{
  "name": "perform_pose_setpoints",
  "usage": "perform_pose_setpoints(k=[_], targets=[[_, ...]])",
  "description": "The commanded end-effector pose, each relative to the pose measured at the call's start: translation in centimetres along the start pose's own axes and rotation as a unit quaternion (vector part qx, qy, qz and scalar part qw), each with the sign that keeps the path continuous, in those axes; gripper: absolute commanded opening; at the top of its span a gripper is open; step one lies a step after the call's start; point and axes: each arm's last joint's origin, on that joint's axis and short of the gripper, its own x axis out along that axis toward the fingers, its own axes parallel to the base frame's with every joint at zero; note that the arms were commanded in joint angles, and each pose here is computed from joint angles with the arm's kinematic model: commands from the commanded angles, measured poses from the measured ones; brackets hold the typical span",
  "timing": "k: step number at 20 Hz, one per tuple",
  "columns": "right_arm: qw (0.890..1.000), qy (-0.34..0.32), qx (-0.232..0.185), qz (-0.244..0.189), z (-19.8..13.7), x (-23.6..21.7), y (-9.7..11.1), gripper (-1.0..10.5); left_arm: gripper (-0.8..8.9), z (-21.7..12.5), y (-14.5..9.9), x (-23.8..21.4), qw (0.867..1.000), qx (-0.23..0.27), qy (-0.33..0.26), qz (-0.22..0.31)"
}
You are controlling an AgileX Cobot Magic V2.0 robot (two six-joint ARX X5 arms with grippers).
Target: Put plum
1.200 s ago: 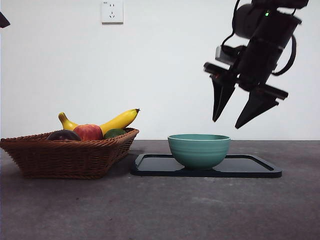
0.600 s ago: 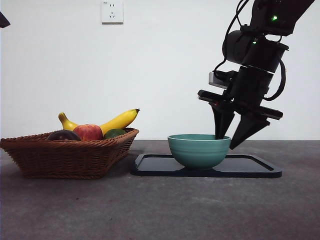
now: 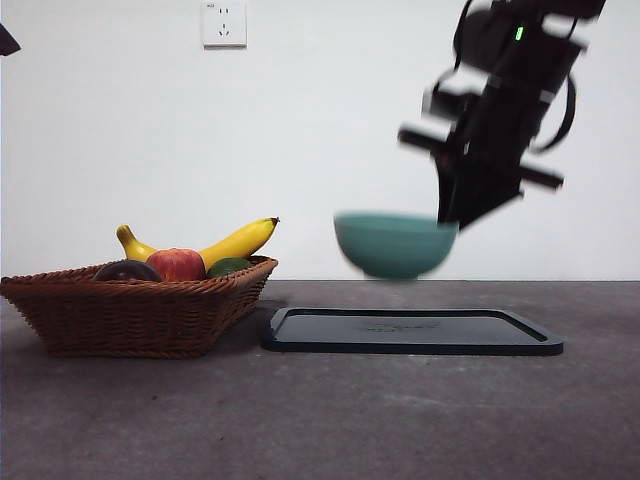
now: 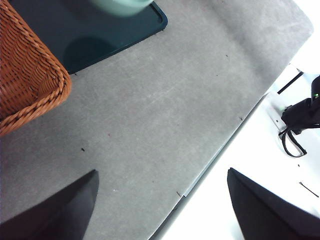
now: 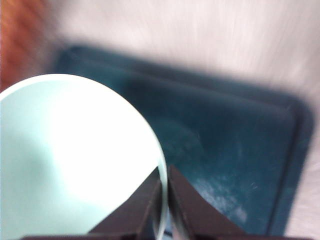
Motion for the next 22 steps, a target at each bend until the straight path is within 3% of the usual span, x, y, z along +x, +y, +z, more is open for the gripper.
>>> perform_pose_setpoints(k=[1, 7, 11, 15, 22], targets=[[0.999, -0.030, -0.020, 0.010, 0.7, -2.9, 0.9, 0.1, 4.02, 0.5, -0.2, -0.3, 1.000, 0.015, -0.007, -0.002], [0.997, -0.046, -0.060, 0.016, -1.2, -10.8, 2.6, 0.1, 4.02, 0.5, -0.2, -0.3, 1.000, 0.015, -0.007, -0.002], [0.995, -0.051, -0.075, 0.028, -3.7, -13.8, 3.6, 0.1, 4.02, 0.5, -0.2, -0.3, 1.000, 0.015, -0.007, -0.002], [0.994, -0.028, -0.094, 0.042, -7.4, -12.5, 4.0, 0.1, 4.02, 0.5, -0.2, -0.3, 1.000, 0.015, -0.007, -0.002], [0.993, 0.012, -0.098, 0.060, -12.9, -6.1, 3.7, 0.1, 4.02, 0.4, -0.2, -0.3, 1.000, 0.014, -0.006, -0.002]])
